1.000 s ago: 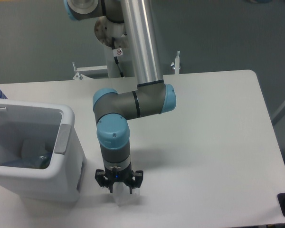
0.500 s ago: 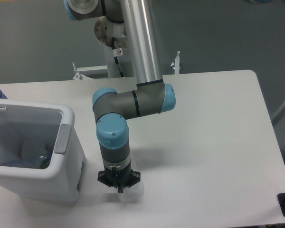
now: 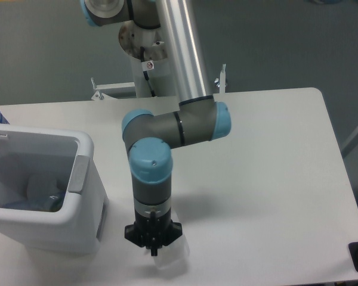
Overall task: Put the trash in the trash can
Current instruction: 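Close the gripper on the plastic bag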
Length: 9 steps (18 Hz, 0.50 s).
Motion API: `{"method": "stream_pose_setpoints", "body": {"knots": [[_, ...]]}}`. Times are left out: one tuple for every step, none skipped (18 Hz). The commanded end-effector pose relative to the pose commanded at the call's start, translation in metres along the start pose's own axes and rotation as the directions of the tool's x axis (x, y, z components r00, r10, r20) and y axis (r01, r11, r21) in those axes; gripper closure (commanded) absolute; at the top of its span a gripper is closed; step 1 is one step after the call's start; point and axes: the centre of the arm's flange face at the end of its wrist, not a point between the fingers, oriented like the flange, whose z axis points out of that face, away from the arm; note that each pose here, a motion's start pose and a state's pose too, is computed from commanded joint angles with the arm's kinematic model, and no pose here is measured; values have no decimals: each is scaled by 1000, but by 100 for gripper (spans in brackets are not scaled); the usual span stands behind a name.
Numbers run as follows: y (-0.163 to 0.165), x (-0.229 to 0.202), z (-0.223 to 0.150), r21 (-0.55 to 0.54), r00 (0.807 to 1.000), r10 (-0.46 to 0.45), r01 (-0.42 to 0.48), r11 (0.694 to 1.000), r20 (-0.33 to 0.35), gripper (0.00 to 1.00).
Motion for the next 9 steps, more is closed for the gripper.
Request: {"method": "stream_pose_setpoints", "body": {"knots": [[-6, -3, -11, 21, 1000, -18, 18, 1000, -13, 97], [-12, 1, -21, 41, 999, -28, 29, 999, -37, 97], [-19, 5, -33, 65, 998, -42, 45, 997, -55, 97], [-24, 8, -45, 84, 996, -51, 56, 995, -67, 97], [-29, 11, -60, 107, 995, -53, 62, 992, -79, 97], [-34, 14, -74, 128, 994, -49, 61, 990, -96, 97], [-38, 11, -91, 151, 992, -55, 73, 986, -115, 97], [-41, 9, -108, 173, 988, -60, 85, 981, -142, 97], [-43, 11, -123, 192, 984, -60, 91, 977, -166, 97]]}}
